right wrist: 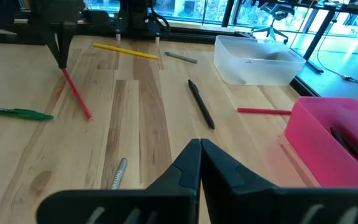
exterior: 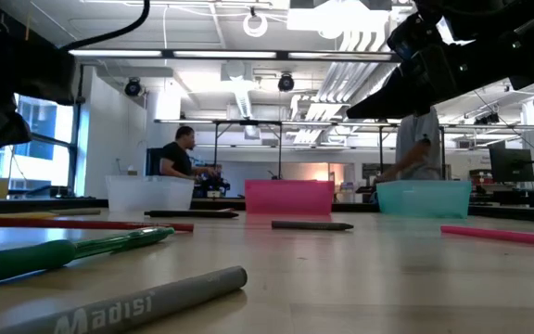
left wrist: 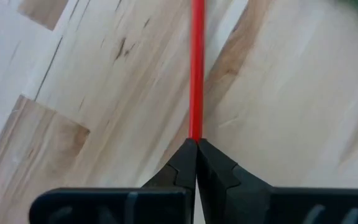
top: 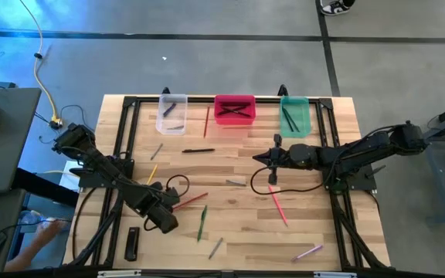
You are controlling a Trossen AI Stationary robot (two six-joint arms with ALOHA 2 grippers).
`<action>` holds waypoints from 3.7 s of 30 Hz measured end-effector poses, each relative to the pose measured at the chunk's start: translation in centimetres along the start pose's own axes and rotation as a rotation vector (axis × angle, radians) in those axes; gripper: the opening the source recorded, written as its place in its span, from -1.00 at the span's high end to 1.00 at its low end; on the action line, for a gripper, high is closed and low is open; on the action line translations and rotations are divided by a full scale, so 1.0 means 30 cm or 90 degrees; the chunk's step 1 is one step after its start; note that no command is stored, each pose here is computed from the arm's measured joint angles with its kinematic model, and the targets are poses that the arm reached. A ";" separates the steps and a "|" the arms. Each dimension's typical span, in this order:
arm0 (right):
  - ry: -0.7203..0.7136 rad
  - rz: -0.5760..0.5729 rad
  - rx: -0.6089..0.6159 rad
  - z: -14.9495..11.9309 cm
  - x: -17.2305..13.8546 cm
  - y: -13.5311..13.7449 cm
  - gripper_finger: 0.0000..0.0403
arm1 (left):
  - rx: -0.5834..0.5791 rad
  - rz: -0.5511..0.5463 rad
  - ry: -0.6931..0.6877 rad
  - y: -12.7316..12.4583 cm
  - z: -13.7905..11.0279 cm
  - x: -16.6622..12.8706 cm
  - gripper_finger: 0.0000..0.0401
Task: Sort crayons/erasers/pens/pencils in bins
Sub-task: Put the bottom red pencil into the blue bin, then put the red pencil into the blue bin
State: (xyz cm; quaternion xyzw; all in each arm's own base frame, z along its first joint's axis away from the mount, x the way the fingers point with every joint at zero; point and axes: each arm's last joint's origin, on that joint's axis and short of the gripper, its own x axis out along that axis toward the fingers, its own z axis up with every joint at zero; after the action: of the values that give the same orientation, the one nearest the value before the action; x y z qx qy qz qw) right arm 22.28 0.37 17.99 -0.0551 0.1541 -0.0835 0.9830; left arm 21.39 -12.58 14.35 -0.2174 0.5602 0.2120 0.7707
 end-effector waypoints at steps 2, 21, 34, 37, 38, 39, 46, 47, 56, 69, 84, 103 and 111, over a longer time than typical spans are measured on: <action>0.000 0.000 0.011 0.000 0.000 0.000 1.00 | -0.005 -0.003 -0.012 -0.002 -0.003 -0.008 0.99; 0.031 0.075 0.129 -0.108 0.115 0.080 1.00 | -0.005 -0.050 -0.098 -0.044 -0.008 -0.024 1.00; 0.060 0.099 0.123 -0.134 0.187 0.114 1.00 | -0.001 -0.054 -0.060 -0.050 0.001 0.013 0.54; 0.061 0.101 0.119 -0.134 0.187 0.116 1.00 | 0.010 -0.042 -0.059 -0.058 -0.002 0.043 0.46; 0.059 0.101 0.119 -0.133 0.187 0.116 1.00 | 0.014 -0.028 -0.058 -0.055 -0.006 0.054 0.45; 0.059 0.102 0.118 -0.133 0.187 0.116 1.00 | 0.016 -0.018 -0.059 -0.054 -0.008 0.063 0.44; 0.064 0.105 0.118 -0.136 0.185 0.120 1.00 | 0.029 0.014 -0.066 -0.058 -0.018 0.098 0.62; 0.063 0.105 0.119 -0.135 0.185 0.120 1.00 | 0.026 0.014 -0.066 -0.057 -0.017 0.099 0.67; 0.063 0.104 0.128 -0.135 0.186 0.120 1.00 | -0.004 0.020 -0.105 -0.063 -0.030 0.101 0.96; 0.017 0.151 0.215 -0.098 0.189 0.131 0.96 | -0.044 0.015 -0.192 -0.086 -0.069 0.099 1.00; 0.081 0.236 0.069 0.010 0.285 0.213 0.25 | -0.023 0.036 -0.237 -0.099 -0.072 0.152 1.00; 0.230 0.287 -0.119 -0.037 0.548 0.306 0.24 | 0.006 0.038 -0.240 -0.101 -0.072 0.154 1.00; 0.229 0.284 -0.132 -0.043 0.565 0.295 0.36 | 0.012 0.039 -0.241 -0.101 -0.072 0.154 1.00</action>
State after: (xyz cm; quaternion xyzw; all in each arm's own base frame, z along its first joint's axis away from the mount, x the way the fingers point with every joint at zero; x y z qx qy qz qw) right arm 39.09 5.86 10.59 -0.1040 0.3414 0.1421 0.9233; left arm 22.76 -15.91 9.62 -0.1493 0.4136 0.2674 0.8574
